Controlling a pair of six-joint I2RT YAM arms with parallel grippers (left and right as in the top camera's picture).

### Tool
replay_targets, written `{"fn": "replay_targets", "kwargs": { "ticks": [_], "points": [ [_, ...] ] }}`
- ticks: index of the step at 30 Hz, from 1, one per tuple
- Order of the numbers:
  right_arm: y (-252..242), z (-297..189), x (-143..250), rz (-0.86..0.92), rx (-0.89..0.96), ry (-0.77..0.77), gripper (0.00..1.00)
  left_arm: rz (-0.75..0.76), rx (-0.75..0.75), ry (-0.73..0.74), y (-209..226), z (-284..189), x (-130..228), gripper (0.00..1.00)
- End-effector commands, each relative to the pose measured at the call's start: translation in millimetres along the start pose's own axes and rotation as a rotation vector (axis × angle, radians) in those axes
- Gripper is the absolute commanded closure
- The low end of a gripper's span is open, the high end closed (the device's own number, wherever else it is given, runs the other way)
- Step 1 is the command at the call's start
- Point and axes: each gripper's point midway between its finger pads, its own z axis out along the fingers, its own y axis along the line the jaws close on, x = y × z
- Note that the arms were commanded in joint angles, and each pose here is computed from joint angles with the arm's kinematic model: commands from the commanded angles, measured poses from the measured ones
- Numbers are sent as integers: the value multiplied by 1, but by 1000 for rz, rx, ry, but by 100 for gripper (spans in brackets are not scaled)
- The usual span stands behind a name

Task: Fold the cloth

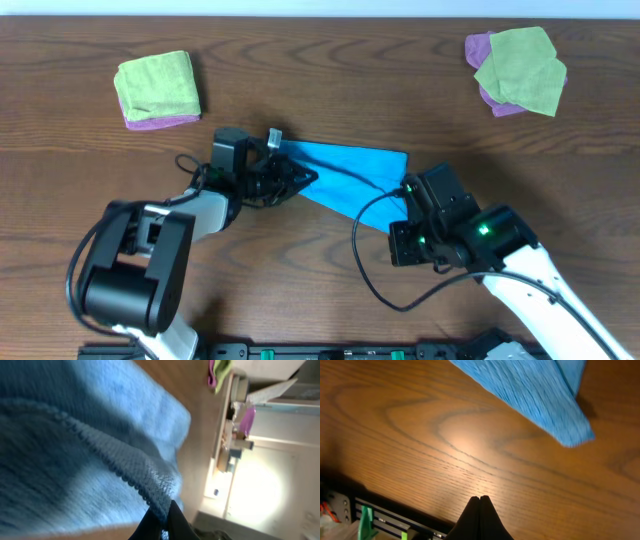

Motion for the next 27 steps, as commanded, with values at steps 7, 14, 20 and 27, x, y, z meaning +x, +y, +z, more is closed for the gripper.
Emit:
{"fn": "replay_targets", "kwargs": {
  "ticks": [7, 14, 20, 27],
  "points": [
    [-21, -7, 7, 176, 83, -70, 98, 13, -131, 151, 9, -35, 56, 94],
    [-31, 0, 15, 253, 118, -61, 99, -1, -347, 179, 42, -77, 84, 94],
    [-39, 34, 35, 350, 104, -11, 98, 11, -446, 210, 59, -88, 95, 94],
    [-45, 54, 33, 417, 90, -54, 64, 42, -531, 198, 73, -95, 92, 94]
  ]
}}
